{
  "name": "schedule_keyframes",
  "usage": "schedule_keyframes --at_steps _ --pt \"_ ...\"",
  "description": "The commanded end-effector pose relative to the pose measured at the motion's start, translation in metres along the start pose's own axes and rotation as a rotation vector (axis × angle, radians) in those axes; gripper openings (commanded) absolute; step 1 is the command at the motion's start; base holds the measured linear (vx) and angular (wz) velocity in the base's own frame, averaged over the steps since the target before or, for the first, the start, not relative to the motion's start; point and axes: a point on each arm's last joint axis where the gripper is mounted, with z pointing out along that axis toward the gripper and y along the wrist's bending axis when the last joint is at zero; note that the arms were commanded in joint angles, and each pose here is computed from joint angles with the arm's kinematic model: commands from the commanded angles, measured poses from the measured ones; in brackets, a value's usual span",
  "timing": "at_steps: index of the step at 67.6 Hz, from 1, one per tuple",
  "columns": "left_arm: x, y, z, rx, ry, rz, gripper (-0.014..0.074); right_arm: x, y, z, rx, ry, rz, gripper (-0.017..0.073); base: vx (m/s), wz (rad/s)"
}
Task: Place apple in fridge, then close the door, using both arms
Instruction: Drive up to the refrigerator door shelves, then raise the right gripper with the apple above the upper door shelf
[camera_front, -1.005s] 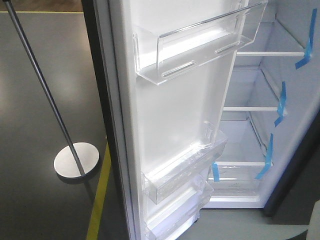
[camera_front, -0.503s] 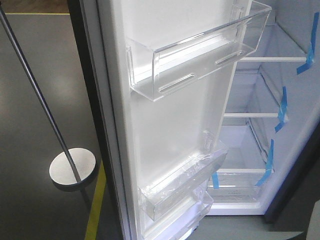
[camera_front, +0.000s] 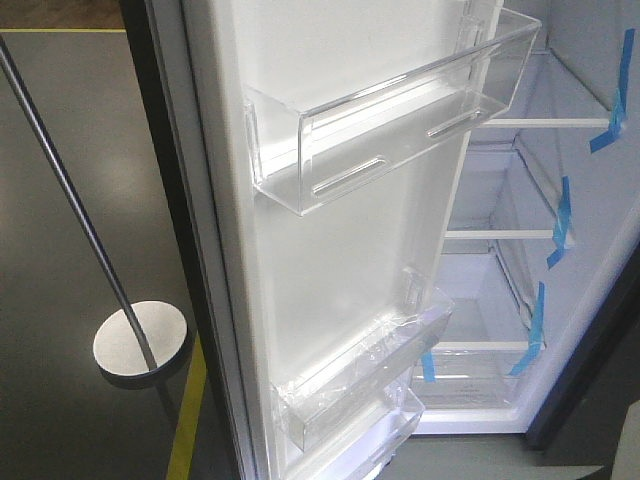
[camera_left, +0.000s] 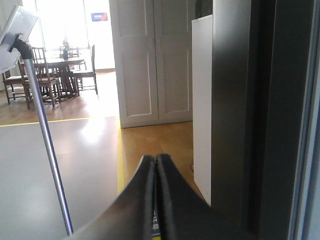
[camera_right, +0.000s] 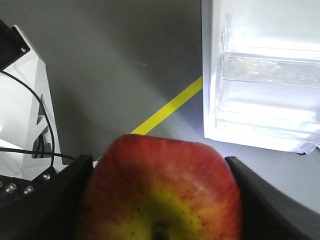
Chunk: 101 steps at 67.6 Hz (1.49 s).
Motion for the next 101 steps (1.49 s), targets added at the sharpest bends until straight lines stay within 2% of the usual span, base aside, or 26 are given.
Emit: schedule_keyframes --at_steps 1,69,74,78,81,84,88,95,101 --pt "-0.003 0.000 -0.001 0.005 -0.070 -0.006 -0.0006 -0.009 0.002 -0.006 -0.011 -0.066 -0.002 0.0212 -0.05 -0.01" --pt "-0.003 0.000 -0.001 0.005 -0.070 -0.006 -0.0006 -0.010 0.002 -0.006 -0.010 -0.073 -0.001 0.0212 -0.01 0.00" --pt "-0.003 0.000 -0.001 0.005 -0.070 -0.006 -0.0006 -0.010 0.001 -0.006 0.005 -0.077 -0.013 0.0212 0.00 0.00" --pt "-0.003 0.000 -0.001 0.005 -0.070 -0.006 -0.0006 -0.012 -0.002 -0.005 0.038 -0.087 -0.032 0.0212 0.00 0.00" --pt "-0.003 0.000 -0.001 0.005 -0.070 -0.006 -0.0006 -0.014 -0.006 -0.004 0.080 -0.094 -0.023 0.0212 0.00 0.00" --pt "-0.003 0.000 -0.001 0.005 -0.070 -0.006 -0.0006 -0.017 -0.011 -0.003 0.129 -0.091 -0.001 0.0212 0.00 0.00" --pt "-0.003 0.000 -0.001 0.005 -0.070 -0.006 -0.0006 -0.023 -0.019 -0.002 0.224 -0.081 0.056 0.0212 0.00 0.00" --pt "-0.003 0.000 -0.001 0.005 -0.070 -0.006 -0.0006 -0.039 -0.033 -0.006 0.393 -0.087 0.125 0.0214 0.00 0.00" --pt "-0.003 0.000 -0.001 0.005 -0.070 -0.006 -0.0006 -0.053 -0.040 -0.007 0.490 -0.085 0.133 0.0216 0.00 0.00"
